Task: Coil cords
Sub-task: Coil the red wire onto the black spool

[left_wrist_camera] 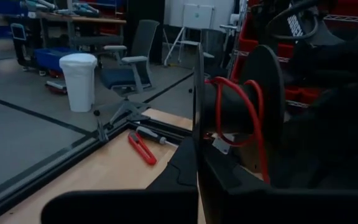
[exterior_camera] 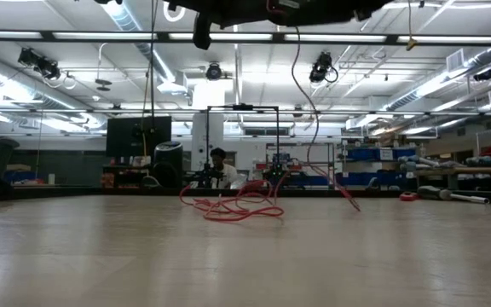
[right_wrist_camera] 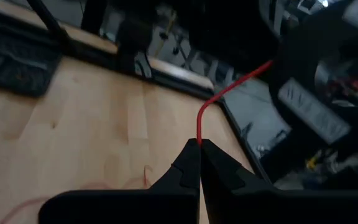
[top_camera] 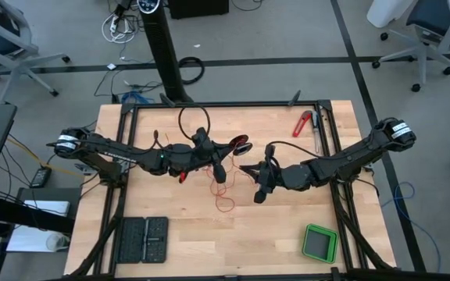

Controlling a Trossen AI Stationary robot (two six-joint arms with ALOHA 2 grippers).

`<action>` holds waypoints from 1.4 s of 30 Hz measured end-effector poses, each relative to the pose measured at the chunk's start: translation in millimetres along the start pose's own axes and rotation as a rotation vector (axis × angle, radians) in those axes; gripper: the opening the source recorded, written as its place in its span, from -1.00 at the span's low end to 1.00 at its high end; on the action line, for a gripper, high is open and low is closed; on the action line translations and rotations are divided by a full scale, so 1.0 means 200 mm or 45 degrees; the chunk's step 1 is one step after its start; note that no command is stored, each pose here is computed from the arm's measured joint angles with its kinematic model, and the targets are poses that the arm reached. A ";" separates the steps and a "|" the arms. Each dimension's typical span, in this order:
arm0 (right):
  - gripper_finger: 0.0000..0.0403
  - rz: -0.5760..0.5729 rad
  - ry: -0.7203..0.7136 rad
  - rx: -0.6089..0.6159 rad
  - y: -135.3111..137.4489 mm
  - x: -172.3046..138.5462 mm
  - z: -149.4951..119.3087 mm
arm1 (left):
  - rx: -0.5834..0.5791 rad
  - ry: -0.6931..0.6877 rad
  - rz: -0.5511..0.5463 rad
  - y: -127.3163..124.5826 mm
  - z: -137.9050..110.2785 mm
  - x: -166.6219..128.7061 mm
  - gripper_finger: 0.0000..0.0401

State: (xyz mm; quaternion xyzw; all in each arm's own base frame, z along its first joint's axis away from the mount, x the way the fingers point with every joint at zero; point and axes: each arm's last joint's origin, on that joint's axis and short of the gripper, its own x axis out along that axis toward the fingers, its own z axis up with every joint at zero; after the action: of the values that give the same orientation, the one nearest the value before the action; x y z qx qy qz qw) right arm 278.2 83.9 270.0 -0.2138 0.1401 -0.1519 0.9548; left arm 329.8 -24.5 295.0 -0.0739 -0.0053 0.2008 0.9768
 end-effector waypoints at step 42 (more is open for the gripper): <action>-0.90 -0.306 0.005 -0.049 -0.09 -0.11 0.07 | 0.394 0.339 0.023 0.03 -0.13 -0.02 -0.99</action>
State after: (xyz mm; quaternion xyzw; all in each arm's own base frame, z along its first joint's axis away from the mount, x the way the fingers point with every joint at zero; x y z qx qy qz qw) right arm 258.3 80.8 295.8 -0.2471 0.1183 -0.2630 0.9251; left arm 324.0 -23.9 268.1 0.0512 0.1555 0.1964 0.9668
